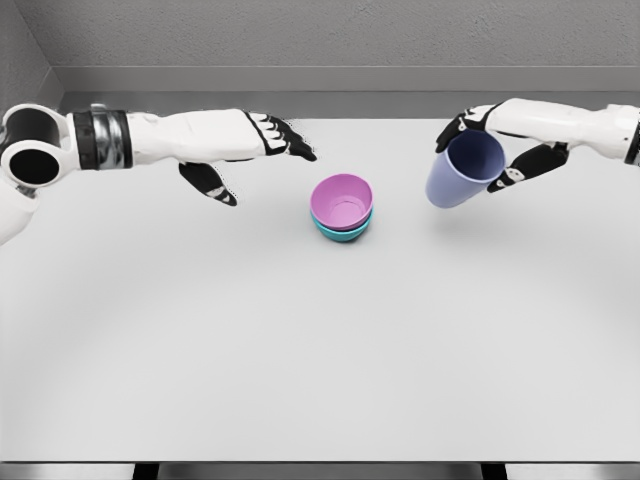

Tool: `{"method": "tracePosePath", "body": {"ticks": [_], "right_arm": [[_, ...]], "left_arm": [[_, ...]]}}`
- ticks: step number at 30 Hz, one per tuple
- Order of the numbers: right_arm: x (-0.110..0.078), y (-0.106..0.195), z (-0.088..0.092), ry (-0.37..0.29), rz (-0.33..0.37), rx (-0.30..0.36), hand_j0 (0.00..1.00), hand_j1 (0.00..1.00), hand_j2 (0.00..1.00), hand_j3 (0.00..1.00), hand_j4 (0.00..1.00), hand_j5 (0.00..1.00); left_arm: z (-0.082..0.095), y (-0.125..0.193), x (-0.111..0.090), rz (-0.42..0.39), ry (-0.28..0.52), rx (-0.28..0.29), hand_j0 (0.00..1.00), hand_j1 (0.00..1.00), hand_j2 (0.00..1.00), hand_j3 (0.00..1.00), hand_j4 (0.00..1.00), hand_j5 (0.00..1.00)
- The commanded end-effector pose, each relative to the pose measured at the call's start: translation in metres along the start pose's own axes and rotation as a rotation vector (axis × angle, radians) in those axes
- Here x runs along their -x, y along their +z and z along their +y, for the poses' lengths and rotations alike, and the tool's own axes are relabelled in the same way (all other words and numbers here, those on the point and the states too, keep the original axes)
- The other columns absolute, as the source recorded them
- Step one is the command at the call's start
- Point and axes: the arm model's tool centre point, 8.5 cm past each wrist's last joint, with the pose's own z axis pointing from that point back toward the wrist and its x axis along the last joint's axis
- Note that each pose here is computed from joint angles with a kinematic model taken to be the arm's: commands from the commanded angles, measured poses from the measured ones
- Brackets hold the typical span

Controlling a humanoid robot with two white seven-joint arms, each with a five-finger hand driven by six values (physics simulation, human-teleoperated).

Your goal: Stacking bowl and cup with both arms

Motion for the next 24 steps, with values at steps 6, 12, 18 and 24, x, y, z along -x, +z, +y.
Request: {"method": "tracePosePath", "body": {"ticks": [6,12,18,24], "right_arm": [[-0.007,-0.012,-0.008,0.007,-0.031,0.015,0.61,0.61,0.61,0.61,0.61,0.61],[-0.012,-0.02,-0.012,0.015,-0.052,0.021,0.61,0.61,0.61,0.61,0.61,0.61],[-0.018,-0.034,-0.013,0.025,-0.079,0.019,0.61,0.61,0.61,0.61,0.61,0.61],[-0.023,-0.044,-0.013,0.024,-0.103,0.023,0.61,0.61,0.61,0.61,0.61,0.61]], "left_arm": [[-0.003,0.063,0.005,0.088,0.042,-0.151,1.0,1.0,1.0,1.0,1.0,1.0],[-0.008,0.077,0.011,0.13,0.09,-0.461,1.0,1.0,1.0,1.0,1.0,1.0],[-0.067,0.104,0.018,0.232,0.214,-0.49,1.0,1.0,1.0,1.0,1.0,1.0],[-0.099,0.127,0.018,0.302,0.277,-0.503,1.0,1.0,1.0,1.0,1.0,1.0]]}}
